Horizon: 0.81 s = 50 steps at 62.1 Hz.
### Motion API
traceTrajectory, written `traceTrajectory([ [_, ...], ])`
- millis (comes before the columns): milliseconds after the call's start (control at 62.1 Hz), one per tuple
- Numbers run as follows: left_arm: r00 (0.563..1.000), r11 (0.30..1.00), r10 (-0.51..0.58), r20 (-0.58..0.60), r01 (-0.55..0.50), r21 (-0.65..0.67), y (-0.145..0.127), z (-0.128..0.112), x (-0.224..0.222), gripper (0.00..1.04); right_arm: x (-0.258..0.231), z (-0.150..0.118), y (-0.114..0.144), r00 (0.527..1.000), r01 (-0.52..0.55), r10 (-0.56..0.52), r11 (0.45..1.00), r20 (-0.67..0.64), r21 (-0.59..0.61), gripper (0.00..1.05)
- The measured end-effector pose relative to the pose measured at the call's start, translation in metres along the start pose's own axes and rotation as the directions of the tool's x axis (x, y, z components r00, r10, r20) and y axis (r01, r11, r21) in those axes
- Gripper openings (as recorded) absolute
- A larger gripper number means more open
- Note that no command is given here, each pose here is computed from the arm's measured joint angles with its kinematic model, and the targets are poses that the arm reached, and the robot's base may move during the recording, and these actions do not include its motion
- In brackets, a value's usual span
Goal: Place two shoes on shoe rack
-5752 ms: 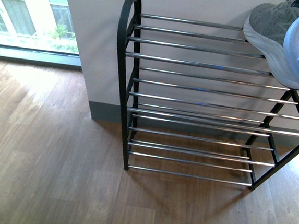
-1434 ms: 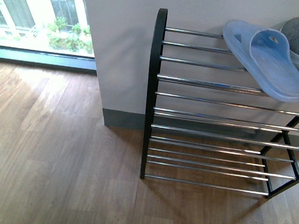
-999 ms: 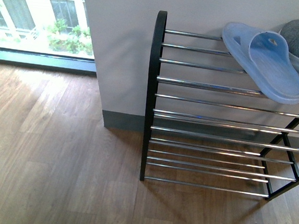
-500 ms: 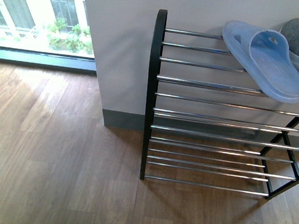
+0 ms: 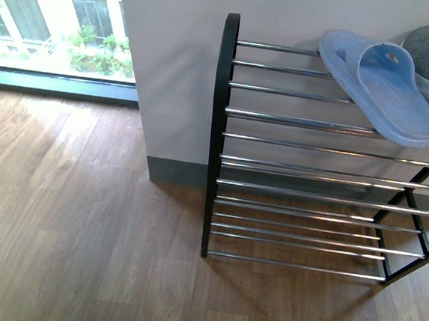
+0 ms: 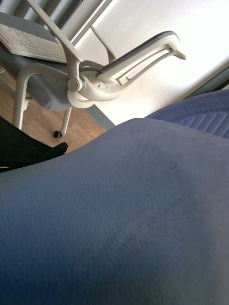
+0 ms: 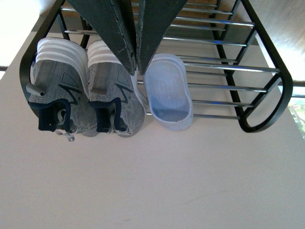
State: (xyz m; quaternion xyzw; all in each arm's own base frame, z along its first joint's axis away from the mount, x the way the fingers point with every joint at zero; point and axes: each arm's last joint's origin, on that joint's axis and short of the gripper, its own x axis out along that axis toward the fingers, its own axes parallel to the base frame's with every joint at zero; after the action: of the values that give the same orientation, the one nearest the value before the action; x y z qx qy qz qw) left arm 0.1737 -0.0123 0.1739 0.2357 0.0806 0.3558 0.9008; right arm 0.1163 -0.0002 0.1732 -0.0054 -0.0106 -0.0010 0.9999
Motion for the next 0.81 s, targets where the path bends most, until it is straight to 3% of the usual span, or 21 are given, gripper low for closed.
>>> traceTrajectory([
  [806,1.0,1.0,-0.001,0.001,0.001,0.0,0.0,0.0,0.0,0.02,-0.019,-0.003,0.0,1.0,0.0,0.0,1.0,-0.005,0.0,0.01],
])
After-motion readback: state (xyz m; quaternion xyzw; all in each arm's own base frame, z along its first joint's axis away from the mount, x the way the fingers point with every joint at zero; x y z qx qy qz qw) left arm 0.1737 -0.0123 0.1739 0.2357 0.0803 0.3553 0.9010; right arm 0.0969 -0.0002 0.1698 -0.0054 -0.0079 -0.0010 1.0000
